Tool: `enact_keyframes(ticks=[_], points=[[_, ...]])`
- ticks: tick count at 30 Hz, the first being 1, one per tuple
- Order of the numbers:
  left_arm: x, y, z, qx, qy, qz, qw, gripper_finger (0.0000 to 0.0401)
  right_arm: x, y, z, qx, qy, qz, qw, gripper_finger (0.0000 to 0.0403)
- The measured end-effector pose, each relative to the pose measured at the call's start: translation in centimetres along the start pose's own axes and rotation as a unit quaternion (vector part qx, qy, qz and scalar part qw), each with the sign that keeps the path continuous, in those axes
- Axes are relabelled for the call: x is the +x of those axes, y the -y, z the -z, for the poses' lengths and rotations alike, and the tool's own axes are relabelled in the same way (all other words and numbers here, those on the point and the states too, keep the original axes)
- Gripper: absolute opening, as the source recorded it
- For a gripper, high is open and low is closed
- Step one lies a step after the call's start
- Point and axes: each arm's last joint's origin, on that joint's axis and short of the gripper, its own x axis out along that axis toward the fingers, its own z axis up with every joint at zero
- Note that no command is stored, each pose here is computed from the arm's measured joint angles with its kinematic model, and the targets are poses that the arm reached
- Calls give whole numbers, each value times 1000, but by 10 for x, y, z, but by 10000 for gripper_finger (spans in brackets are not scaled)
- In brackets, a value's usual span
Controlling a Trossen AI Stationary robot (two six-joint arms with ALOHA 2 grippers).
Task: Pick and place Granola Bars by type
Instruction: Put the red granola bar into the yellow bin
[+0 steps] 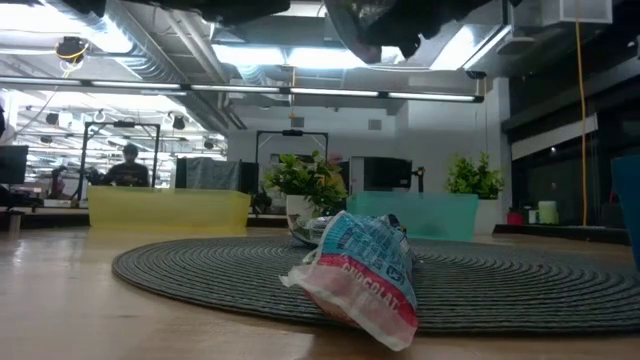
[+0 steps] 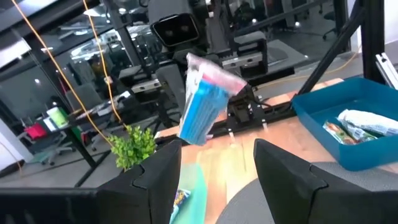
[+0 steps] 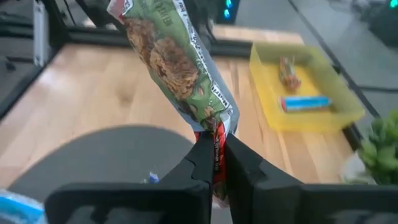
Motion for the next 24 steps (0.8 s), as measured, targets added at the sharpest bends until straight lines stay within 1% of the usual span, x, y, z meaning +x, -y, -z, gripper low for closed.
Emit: enact_keyframes(ticks=[2, 5, 8, 16, 24], points=[[0, 0, -1, -1, 5, -2, 1000, 196, 0, 2, -3, -2, 19, -9, 1000, 24], [0, -1, -2, -2, 12, -2, 1000, 196, 2, 4, -8, -2, 47, -24, 999, 33], [1, -1, -3, 0, 22, -6, 1000, 197, 8, 6, -8, -2, 58, -41, 997, 40], [13, 5, 1, 36, 38, -10, 999, 197, 27, 8, -4, -7, 71, -71, 995, 23], [30, 8, -8, 40, 42, -14, 998, 197, 38, 15, -1, -4, 82, -80, 993, 39]])
